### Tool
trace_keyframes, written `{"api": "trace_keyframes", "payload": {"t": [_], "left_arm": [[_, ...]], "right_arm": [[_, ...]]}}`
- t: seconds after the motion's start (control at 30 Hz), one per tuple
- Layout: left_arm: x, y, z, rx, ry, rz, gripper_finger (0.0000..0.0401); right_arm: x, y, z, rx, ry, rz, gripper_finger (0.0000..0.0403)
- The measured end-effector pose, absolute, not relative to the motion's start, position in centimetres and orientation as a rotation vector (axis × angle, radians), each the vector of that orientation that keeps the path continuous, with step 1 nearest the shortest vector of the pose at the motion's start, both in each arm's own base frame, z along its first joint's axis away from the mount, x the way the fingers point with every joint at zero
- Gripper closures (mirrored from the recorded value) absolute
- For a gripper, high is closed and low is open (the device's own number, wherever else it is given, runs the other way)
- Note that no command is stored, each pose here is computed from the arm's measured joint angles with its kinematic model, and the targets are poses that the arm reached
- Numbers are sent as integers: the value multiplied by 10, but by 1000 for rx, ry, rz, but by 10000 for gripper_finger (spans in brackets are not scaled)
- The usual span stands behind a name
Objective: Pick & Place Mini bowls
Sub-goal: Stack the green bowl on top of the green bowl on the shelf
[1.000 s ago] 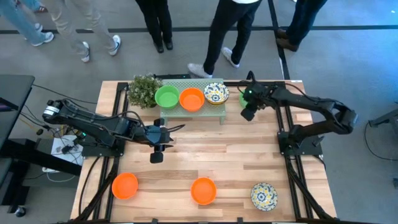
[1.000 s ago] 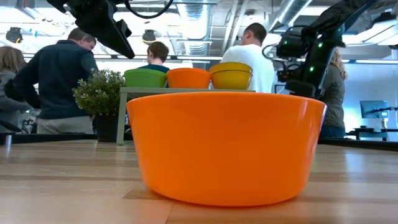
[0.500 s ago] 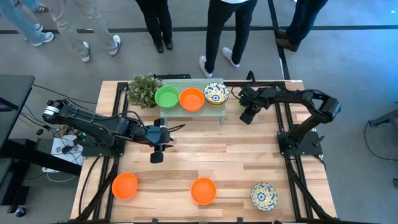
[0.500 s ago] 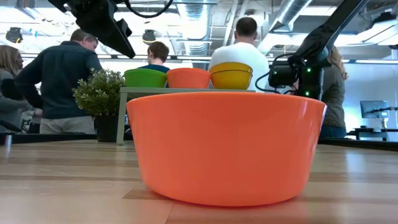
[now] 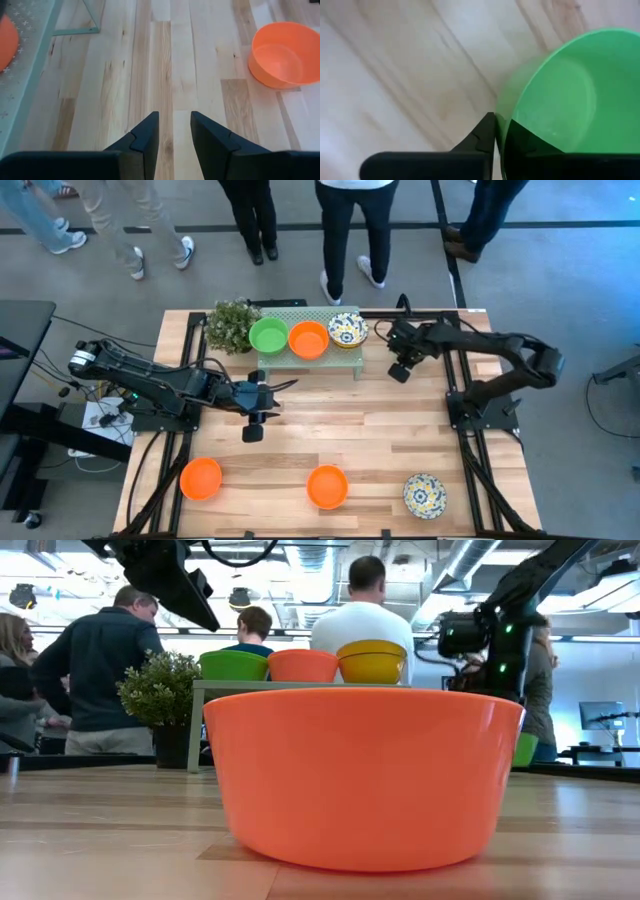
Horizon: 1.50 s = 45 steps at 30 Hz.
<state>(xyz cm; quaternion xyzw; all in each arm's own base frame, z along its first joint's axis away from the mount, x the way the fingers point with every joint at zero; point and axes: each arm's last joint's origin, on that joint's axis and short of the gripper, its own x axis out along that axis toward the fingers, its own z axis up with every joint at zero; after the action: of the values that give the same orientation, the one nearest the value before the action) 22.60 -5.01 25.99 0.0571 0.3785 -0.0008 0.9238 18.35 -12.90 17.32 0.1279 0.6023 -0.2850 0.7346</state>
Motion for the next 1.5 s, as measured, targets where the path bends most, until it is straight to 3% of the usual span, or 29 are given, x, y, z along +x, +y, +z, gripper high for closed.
{"api": "trace_keyframes", "payload": {"t": [0.13, 0.3, 0.67, 1.03, 1.2, 1.5], "left_arm": [[228, -51, 262, 110, 749, -3, 287], [231, -53, 265, 91, 704, -39, 287], [257, -70, 248, 230, 663, -146, 287], [289, -73, 231, 297, 557, -231, 287], [295, -74, 217, 293, 602, -257, 287], [303, -76, 194, 302, 683, -265, 287]], "right_arm": [[184, -105, 190, 266, 1273, -574, 398], [194, -66, 206, 284, 1164, -344, 397], [243, 27, 203, 85, 978, 130, 400], [328, 75, 188, -94, 1055, 252, 398], [360, 86, 187, -157, 1142, 288, 397], [396, 95, 204, -260, 1119, 354, 397]]}}
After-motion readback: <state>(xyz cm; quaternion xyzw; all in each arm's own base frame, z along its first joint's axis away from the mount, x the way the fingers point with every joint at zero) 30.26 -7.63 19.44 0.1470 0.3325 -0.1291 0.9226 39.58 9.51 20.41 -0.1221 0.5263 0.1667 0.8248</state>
